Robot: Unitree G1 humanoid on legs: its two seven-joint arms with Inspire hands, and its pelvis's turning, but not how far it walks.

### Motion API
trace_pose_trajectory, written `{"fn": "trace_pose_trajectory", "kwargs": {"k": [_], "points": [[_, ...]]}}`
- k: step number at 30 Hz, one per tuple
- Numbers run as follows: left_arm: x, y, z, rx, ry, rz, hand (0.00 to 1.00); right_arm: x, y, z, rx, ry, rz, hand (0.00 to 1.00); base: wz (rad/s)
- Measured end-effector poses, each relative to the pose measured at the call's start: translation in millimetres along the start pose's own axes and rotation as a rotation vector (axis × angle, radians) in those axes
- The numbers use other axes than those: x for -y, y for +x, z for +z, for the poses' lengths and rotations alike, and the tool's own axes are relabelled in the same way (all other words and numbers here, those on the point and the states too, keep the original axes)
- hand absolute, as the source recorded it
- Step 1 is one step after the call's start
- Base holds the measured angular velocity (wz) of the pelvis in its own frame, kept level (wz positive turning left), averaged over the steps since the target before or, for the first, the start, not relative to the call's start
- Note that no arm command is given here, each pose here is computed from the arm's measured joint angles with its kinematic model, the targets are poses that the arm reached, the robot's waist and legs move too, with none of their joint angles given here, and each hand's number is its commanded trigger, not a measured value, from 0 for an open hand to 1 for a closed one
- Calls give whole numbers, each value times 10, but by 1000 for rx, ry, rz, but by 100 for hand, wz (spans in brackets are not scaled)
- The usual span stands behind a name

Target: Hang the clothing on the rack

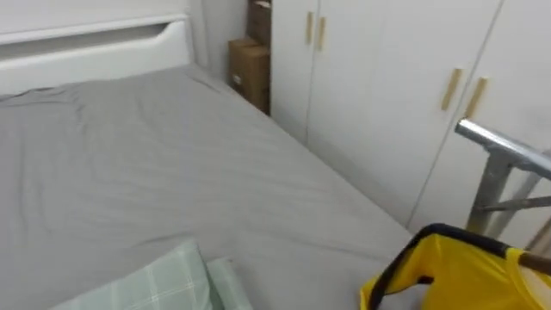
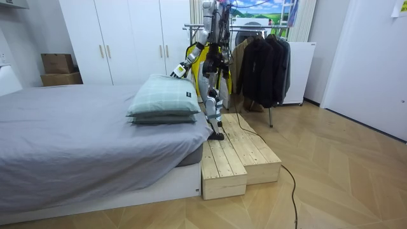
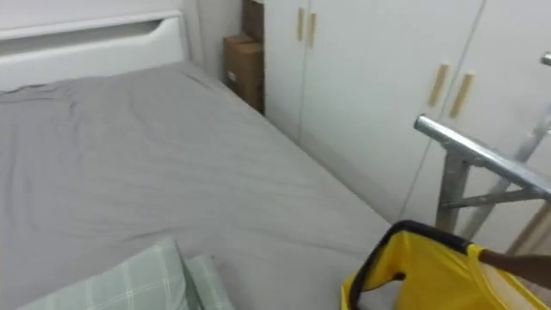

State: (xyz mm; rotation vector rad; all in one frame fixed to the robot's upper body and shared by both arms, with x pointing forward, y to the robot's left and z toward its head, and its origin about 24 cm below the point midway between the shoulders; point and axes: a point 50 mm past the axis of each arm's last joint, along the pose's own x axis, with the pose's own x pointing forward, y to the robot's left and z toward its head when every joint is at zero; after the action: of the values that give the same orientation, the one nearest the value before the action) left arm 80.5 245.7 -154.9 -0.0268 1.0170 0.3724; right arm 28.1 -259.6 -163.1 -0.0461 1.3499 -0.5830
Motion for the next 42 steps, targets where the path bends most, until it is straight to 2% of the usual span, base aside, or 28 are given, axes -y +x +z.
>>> {"fn": "trace_pose_trajectory", "kwargs": {"k": [3,7,13,19,21,27,35,42], "points": [[-180,-62,-162,-53,9,44,0,-127,-3,172,46,-36,56,0,47],[-202,-114,-333,-140,9,55,0,-208,-13,276,76,-55,101,0,32],[-300,-187,-504,-226,23,135,0,-246,-21,122,35,-111,151,0,31],[-311,-203,-552,-286,107,170,0,-216,-19,-13,-16,-140,171,0,23],[-301,-185,-519,-287,198,158,0,-184,-18,-57,-28,-136,179,0,55],[-250,-179,-523,-302,350,122,0,-82,-1,-88,-58,-128,181,0,12],[-183,-161,-502,-307,391,102,0,-137,-10,-74,-58,-60,224,0,5],[-117,-147,-481,-294,411,86,0,-194,-16,6,-21,-92,254,0,1]]}}
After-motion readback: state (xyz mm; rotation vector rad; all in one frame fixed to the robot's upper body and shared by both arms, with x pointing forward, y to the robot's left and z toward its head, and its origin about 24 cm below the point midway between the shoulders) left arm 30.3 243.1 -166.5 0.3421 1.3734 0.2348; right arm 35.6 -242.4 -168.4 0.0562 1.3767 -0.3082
